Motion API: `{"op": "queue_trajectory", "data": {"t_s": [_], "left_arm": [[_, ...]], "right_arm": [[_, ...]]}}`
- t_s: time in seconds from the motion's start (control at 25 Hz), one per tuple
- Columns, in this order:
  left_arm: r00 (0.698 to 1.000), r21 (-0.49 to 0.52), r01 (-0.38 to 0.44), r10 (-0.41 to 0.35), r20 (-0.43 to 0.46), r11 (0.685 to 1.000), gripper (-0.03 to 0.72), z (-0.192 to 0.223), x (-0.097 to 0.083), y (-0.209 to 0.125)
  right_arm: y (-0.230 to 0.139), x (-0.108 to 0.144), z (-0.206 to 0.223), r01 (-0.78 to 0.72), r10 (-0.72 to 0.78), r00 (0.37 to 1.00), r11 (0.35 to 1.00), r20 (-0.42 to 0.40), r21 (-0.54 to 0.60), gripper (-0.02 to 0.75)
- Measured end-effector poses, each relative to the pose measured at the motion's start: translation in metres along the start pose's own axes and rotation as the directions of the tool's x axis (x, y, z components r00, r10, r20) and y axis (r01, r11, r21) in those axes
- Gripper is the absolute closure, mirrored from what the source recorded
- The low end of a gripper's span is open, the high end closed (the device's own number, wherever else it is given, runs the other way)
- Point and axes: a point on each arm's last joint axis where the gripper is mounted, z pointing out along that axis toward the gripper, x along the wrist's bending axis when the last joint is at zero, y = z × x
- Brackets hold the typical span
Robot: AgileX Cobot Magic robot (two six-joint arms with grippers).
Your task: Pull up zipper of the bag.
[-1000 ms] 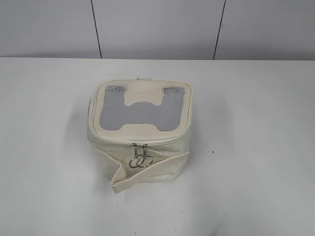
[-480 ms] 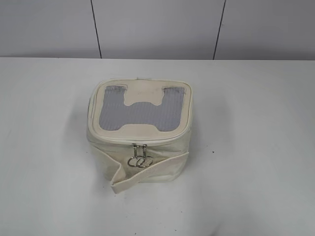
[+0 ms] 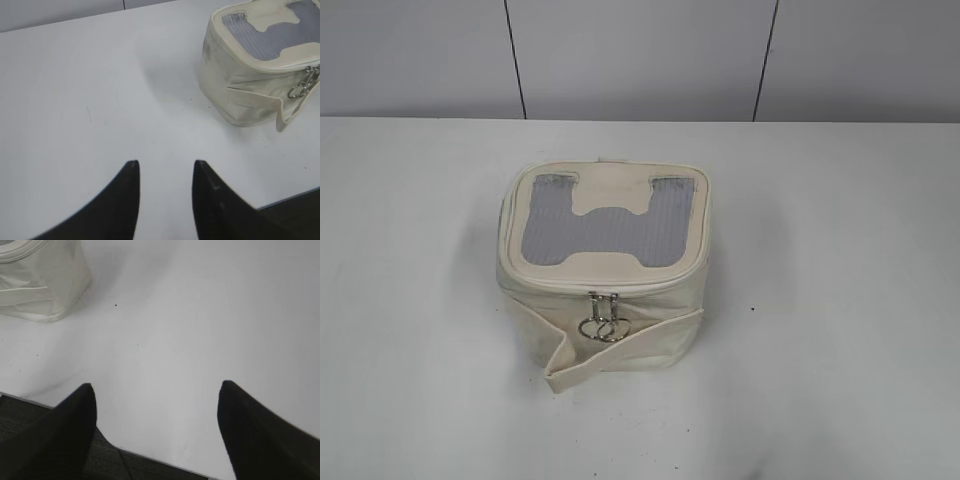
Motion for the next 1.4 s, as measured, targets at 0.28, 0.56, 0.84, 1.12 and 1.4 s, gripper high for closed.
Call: {"op": "queue_trajectory", "data": {"t_s": [0.28, 0.56, 0.84, 1.12, 1.4], "left_arm": [[0.994, -0.02, 0.051, -0.053, -0.098, 0.998, 0.413, -0.003, 0.0, -0.002], [0.982, -0.098, 0.07, -0.086, -0.171, 0.993, 0.444, -0.013, -0.003, -0.008], [0.98, -0.097, 0.073, -0.089, -0.176, 0.993, 0.445, -0.013, -0.003, -0.009], [0.98, -0.097, 0.073, -0.089, -0.176, 0.993, 0.445, -0.013, -0.003, -0.009], [0.98, -0.097, 0.073, -0.089, -0.176, 0.993, 0.445, -0.013, -0.003, -0.009]], "right_arm": [[0.0, -0.001, 0.0, -0.044, 0.044, 0.997, 0.999, 0.071, -0.004, 0.151], [-0.007, 0.003, -0.012, -0.06, 0.073, 0.987, 0.994, 0.143, -0.095, 0.151], [-0.008, 0.003, -0.013, -0.059, 0.074, 0.987, 0.993, 0.143, -0.105, 0.151], [-0.008, 0.003, -0.013, -0.06, 0.074, 0.987, 0.993, 0.142, -0.105, 0.151], [-0.008, 0.003, -0.013, -0.06, 0.074, 0.987, 0.993, 0.142, -0.105, 0.151]]}}
